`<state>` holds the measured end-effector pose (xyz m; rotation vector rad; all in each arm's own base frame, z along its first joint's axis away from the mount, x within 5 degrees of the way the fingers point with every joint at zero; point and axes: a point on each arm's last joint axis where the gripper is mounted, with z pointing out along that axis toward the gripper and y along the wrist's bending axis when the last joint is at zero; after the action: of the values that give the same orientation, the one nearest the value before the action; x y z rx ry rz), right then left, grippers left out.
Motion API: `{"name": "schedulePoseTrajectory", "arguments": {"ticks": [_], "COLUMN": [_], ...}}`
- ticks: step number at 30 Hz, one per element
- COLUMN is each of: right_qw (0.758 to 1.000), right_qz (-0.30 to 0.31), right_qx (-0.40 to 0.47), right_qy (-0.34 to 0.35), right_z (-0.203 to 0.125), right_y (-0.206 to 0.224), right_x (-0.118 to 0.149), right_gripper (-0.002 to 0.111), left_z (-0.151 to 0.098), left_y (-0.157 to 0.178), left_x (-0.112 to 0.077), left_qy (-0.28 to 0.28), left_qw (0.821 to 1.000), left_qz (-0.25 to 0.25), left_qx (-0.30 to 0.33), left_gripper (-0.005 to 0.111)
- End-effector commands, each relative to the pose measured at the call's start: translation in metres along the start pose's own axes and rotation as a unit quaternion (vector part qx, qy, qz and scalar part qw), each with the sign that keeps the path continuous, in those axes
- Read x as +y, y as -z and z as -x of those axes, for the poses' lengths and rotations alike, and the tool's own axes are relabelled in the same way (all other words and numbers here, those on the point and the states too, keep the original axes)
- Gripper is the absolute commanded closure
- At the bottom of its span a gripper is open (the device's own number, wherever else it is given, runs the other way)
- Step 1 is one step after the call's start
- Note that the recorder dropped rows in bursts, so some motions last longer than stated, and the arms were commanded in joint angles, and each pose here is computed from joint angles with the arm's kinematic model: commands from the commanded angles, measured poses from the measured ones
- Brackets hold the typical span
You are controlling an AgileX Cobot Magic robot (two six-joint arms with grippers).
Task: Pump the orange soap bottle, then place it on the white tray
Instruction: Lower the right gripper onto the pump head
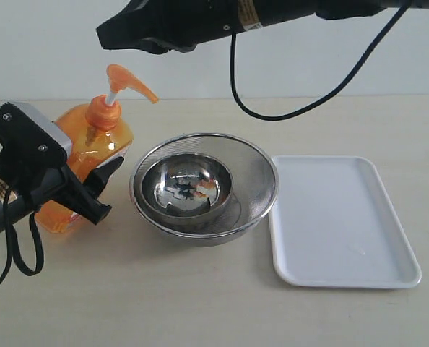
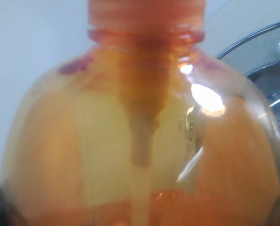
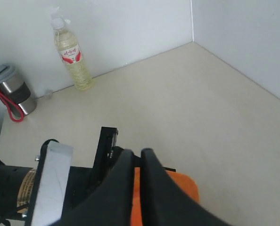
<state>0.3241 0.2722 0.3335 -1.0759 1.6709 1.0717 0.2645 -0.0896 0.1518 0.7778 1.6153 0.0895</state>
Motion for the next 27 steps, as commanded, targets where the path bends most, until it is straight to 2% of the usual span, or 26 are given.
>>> {"name": "schedulePoseTrajectory", "arguments": {"ticks": [1, 7, 27], "right_qw": [1.000, 0.998, 0.997], "right_qz": [0.023, 0.067, 0.058], "right_qx": [-0.002, 0.005, 0.026], "right_qy": [-0.002, -0.013, -0.039], "right_z": [0.004, 0.001, -0.021], "right_y": [0.007, 0.024, 0.003], "right_x": [0.002, -0.005, -0.017], "right_gripper": [0.107, 0.107, 0.107], "left_z": [0.007, 0.007, 0.008], "left_y": [-0.002, -0.002, -0.002], "left_x": [0.004, 0.004, 0.004], "left_qy": [-0.007, -0.004, 0.006], "left_qw": [1.000, 1.000, 1.000], "left_qz": [0.016, 0.018, 0.017], "left_qx": [-0.024, -0.023, -0.025], "left_gripper": [0.102, 0.102, 0.102]}}
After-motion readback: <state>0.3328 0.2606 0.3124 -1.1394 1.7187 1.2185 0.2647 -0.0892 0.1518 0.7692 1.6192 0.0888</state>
